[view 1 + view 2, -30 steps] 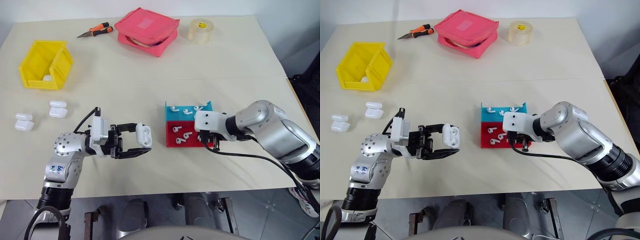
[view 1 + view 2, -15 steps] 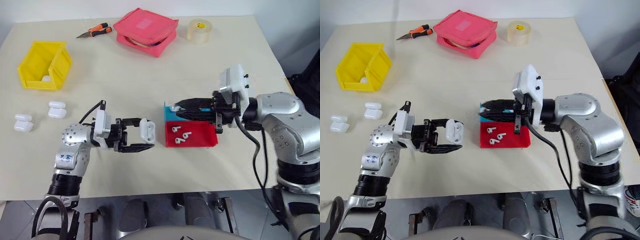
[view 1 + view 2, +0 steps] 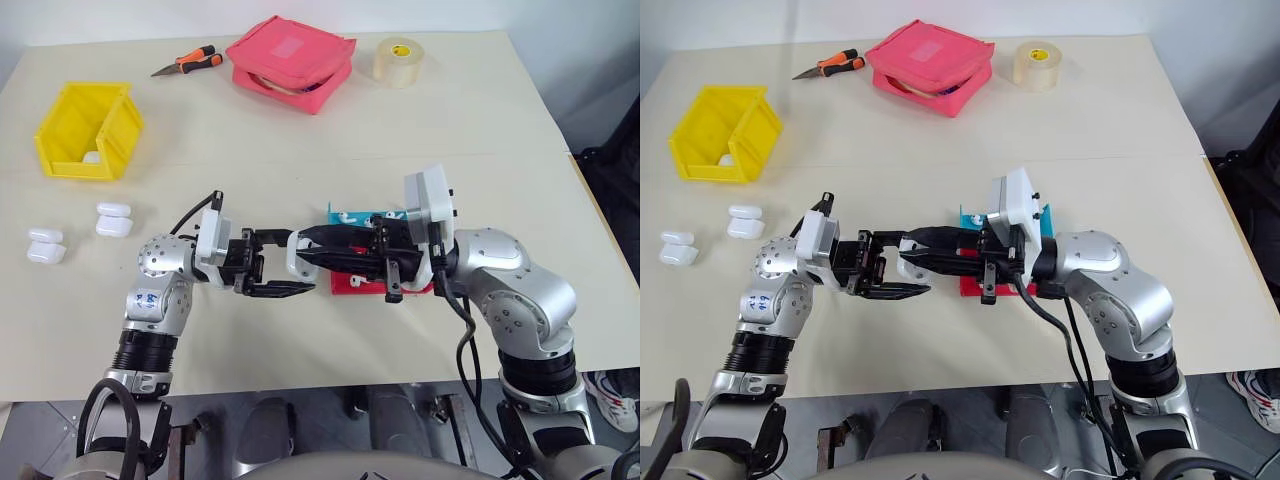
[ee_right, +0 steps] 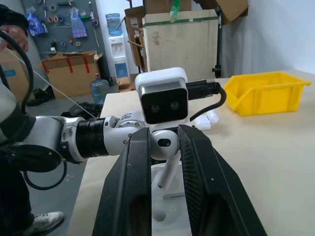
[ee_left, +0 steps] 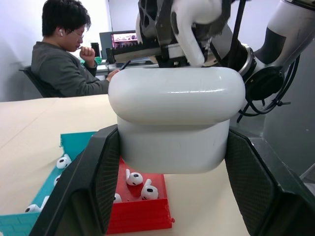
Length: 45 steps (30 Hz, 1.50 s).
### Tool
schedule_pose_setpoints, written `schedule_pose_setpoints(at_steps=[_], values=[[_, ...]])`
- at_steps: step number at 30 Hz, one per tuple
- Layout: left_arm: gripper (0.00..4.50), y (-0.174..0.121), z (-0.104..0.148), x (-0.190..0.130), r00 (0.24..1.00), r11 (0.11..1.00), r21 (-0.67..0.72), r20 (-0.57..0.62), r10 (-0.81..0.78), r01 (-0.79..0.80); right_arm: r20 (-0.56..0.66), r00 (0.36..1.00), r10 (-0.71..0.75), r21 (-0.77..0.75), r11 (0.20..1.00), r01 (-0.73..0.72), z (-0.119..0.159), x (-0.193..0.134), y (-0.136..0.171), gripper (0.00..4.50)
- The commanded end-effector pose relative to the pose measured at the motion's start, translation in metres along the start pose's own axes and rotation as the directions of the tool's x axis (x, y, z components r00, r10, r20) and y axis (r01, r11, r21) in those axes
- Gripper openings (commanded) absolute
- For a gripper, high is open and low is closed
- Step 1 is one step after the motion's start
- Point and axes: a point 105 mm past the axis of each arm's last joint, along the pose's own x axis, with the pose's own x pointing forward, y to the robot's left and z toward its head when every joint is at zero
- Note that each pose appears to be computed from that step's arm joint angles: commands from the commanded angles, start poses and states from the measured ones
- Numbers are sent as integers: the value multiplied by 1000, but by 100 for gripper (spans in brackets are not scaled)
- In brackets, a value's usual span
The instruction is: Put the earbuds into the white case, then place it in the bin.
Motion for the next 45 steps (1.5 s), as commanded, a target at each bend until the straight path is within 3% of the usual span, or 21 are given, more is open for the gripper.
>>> schedule_pose_setpoints(at_steps=[1,19,29,45], values=[[278,1,13,2,999,999,47,41,-24,22,25,1000,-2,-46,999,3,-1,5,-2,44],[278,-1,17,6,995,997,57,91,-48,43,-19,998,-57,-48,997,56,-38,5,-12,44],[278,8,18,0,995,996,89,97,-6,-3,-132,989,-72,-39,997,67,-56,-13,-5,44],[278,12,19,-4,994,992,118,102,26,-38,-220,975,-29,-75,997,13,-53,-21,-5,44]])
